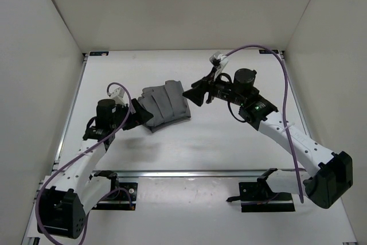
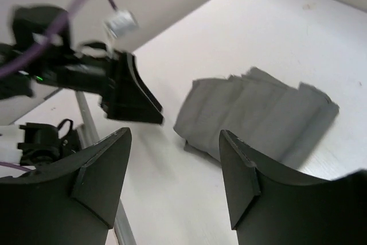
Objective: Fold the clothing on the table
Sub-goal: Fold the skirt
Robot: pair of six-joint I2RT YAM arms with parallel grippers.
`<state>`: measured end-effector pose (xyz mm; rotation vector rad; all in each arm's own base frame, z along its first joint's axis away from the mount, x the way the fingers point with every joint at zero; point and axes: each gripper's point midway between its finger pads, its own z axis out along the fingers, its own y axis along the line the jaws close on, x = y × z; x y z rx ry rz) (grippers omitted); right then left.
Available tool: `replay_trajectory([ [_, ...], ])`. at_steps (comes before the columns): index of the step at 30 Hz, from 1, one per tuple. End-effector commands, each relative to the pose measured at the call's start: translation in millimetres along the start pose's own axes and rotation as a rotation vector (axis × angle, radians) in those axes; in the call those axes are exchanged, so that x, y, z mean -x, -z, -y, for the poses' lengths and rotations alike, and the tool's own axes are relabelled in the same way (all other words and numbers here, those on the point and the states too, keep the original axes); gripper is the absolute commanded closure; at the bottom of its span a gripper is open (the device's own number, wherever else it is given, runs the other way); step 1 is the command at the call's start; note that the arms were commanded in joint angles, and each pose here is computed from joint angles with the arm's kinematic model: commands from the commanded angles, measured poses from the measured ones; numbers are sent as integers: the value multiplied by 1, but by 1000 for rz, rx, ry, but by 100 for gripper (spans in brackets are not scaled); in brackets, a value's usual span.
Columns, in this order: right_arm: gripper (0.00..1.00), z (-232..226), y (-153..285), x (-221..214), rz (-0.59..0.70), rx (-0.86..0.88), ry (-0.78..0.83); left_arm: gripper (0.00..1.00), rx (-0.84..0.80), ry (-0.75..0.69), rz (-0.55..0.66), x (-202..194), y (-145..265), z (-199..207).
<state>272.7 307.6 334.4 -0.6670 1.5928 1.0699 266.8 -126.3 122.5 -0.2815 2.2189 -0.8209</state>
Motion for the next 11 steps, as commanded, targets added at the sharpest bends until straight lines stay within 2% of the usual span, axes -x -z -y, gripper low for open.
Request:
replay_trajectory([
  [1,40,19,7,-10,-3,-57,16,2,-15,-103,-19,9,17,17],
  [2,39,20,8,-14,-6,-61,15,2,-21,-133,-37,6,19,17],
  [4,31,24,7,-15,-12,-75,21,1,-34,-162,-44,2,23,23],
  [8,28,38,-1,-30,-64,-119,29,1,-29,-183,-40,-4,27,19],
  [11,29,50,-8,-48,-110,-144,10,1,35,-198,-70,-5,31,8],
])
